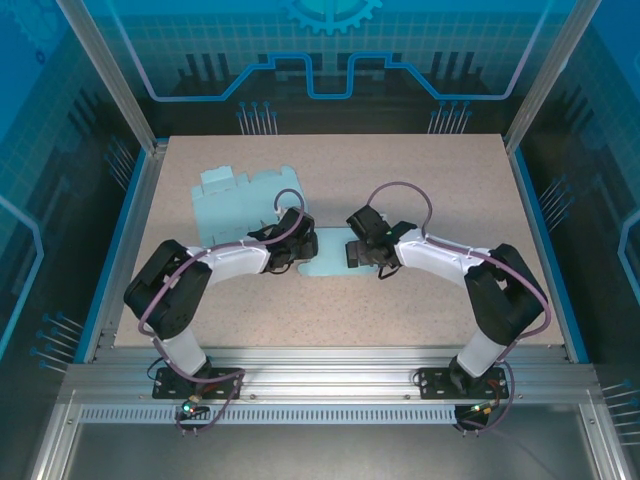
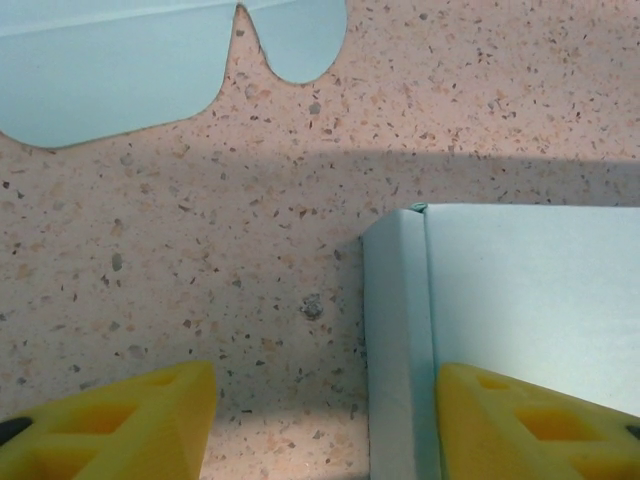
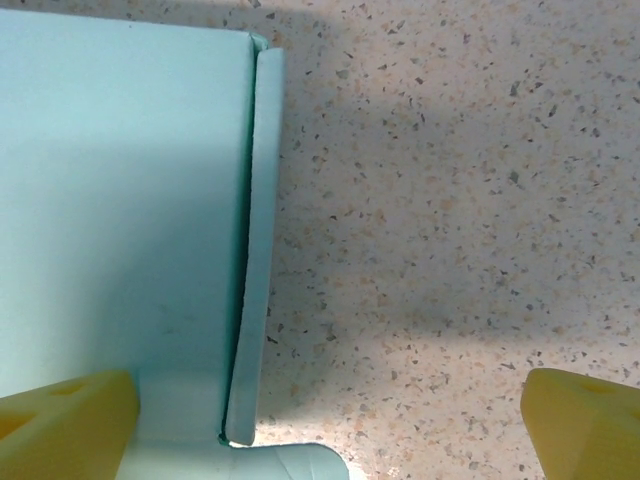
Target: Fold the paper box
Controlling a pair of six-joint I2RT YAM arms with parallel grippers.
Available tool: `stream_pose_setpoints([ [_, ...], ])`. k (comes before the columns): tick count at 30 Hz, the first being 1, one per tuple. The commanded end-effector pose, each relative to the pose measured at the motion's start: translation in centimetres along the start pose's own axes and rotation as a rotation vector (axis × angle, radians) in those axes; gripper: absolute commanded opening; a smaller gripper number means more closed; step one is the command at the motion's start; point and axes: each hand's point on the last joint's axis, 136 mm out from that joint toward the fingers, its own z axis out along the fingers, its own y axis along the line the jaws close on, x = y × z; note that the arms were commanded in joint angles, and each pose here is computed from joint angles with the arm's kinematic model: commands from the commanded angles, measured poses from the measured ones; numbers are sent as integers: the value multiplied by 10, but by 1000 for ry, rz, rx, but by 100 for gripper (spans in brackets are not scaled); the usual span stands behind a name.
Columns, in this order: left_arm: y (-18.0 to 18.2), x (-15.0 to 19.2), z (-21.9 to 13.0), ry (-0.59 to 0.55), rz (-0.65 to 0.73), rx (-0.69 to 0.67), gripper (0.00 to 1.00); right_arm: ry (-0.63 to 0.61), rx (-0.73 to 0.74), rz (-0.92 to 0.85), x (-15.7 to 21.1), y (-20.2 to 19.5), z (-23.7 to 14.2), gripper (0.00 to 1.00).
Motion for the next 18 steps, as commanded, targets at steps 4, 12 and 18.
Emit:
stream_pose_setpoints([
  [4, 4, 23, 3, 75, -14, 20, 56, -18, -65, 36, -2, 3, -3, 100],
  [12, 1, 21, 5, 76, -20, 26, 55, -31, -129, 67, -3, -1, 0, 100],
  [18, 2, 29, 17, 113, -18, 10, 47, 43, -111, 81, 14, -6, 26, 100],
])
